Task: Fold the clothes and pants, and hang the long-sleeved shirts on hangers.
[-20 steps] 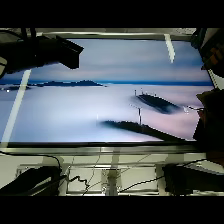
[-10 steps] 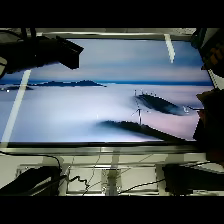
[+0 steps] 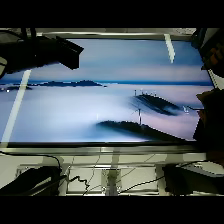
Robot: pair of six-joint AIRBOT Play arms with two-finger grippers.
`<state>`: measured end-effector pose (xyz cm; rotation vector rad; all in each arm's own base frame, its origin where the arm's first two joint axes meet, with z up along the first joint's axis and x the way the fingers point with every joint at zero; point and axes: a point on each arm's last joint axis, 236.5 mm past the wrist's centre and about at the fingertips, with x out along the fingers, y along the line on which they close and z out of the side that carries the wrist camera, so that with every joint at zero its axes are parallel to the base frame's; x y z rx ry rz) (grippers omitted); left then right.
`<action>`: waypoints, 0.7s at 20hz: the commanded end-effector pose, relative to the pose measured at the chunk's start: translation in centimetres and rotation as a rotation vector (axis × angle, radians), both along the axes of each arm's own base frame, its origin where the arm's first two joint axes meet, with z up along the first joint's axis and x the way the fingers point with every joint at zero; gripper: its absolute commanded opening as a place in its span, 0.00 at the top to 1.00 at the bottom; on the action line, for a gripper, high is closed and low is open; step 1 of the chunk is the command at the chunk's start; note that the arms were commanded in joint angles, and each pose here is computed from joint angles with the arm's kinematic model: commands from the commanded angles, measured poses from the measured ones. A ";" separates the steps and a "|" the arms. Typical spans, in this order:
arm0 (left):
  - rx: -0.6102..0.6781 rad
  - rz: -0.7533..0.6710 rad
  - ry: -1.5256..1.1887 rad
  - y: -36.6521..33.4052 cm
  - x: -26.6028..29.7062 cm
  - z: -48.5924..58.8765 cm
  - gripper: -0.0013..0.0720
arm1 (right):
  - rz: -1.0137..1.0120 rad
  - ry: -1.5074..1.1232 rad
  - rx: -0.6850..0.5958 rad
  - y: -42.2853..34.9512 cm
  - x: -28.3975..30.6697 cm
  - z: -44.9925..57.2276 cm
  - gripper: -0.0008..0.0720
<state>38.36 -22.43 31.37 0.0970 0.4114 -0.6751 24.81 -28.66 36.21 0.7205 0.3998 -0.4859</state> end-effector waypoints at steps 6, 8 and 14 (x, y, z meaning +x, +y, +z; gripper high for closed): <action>0.000 0.000 0.000 0.0 0.0 0.0 0.97 | 0.727 0.115 -0.160 26.0 9.2 -0.9 0.97; 0.000 0.001 0.000 0.0 0.0 0.0 0.97 | 0.965 0.207 -0.148 32.5 8.8 -4.3 0.97; 0.000 0.001 0.000 0.0 0.0 0.0 0.97 | 0.979 0.453 -0.294 37.0 9.7 -11.6 0.97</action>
